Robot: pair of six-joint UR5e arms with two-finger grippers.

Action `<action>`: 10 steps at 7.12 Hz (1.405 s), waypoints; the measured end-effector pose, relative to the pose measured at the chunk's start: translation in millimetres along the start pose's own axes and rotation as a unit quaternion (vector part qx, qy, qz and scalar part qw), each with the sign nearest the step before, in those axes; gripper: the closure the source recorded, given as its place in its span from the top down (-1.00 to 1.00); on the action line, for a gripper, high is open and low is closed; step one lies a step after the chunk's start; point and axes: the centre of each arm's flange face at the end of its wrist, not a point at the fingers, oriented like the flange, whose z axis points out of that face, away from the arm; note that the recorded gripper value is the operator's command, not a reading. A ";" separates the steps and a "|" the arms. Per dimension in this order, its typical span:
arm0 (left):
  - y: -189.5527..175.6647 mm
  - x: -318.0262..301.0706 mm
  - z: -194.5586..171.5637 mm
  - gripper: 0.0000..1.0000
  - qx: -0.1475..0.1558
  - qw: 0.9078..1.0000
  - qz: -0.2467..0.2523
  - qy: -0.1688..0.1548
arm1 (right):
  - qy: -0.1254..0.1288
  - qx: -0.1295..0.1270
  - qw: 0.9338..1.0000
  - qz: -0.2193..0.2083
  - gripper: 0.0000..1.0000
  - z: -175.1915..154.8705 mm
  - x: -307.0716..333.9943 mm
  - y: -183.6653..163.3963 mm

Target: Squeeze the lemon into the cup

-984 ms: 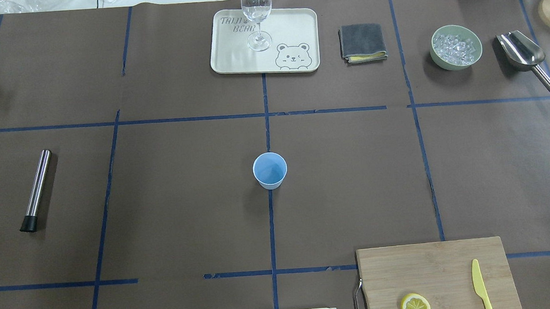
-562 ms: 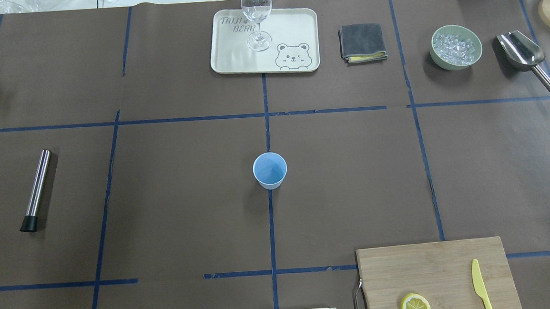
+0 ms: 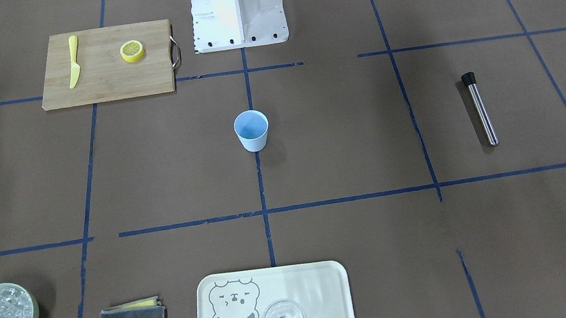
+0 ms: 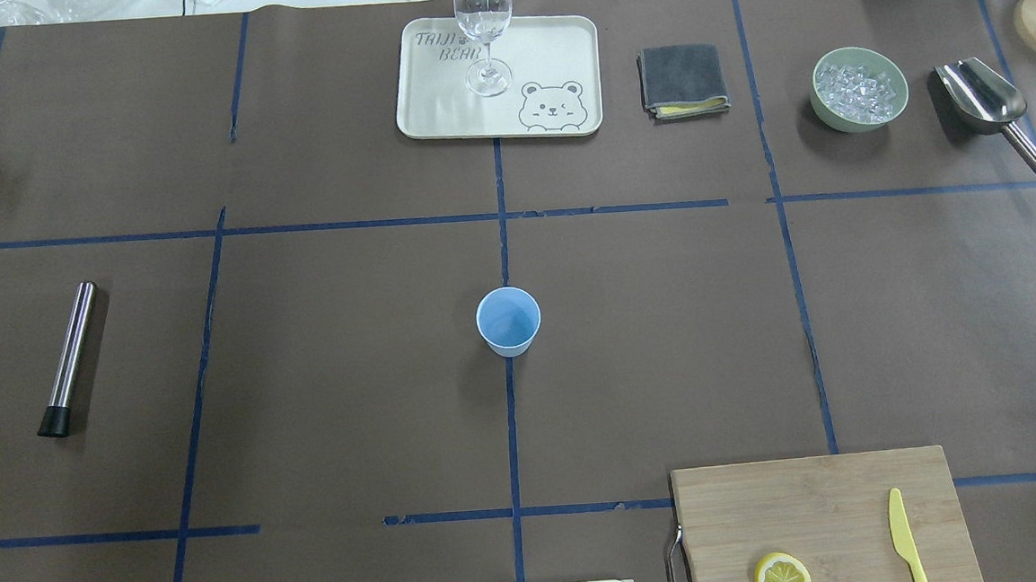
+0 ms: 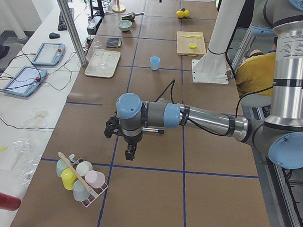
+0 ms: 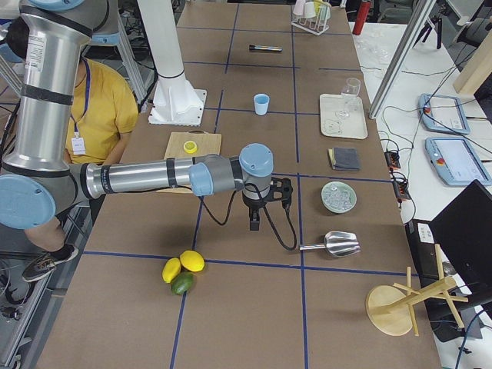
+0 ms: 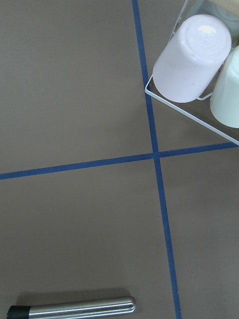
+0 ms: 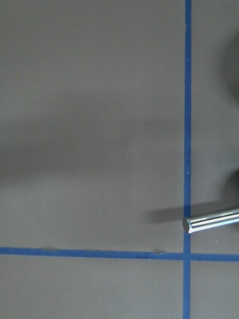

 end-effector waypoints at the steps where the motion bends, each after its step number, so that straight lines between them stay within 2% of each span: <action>1: -0.3 1.1 -1.0 1.00 0.001 1.000 0.001 0.001 | -0.008 0.009 0.999 -0.036 1.00 5.9 -19.5 2.0; 2: -0.6 2.4 -2.1 1.00 0.003 1.000 0.002 0.001 | -0.021 0.015 0.998 -0.055 1.00 16.3 -45.4 5.6; 4: -1.8 5.4 -5.5 1.00 0.007 1.000 0.006 0.001 | -0.047 0.009 0.998 -0.045 1.00 39.2 -113.7 21.0; 6: -2.2 6.3 -5.8 1.00 0.008 1.000 0.010 0.001 | -0.048 0.001 0.998 -0.028 1.00 57.8 -202.0 54.9; 8: -1.8 5.6 -4.9 1.00 0.008 1.000 0.012 0.001 | -0.052 -0.010 0.998 -0.020 1.00 77.1 -293.1 114.4; 10: -1.7 5.2 -4.6 1.00 0.008 1.000 0.012 0.000 | -0.041 0.010 0.999 -0.025 1.00 110.6 -364.1 194.1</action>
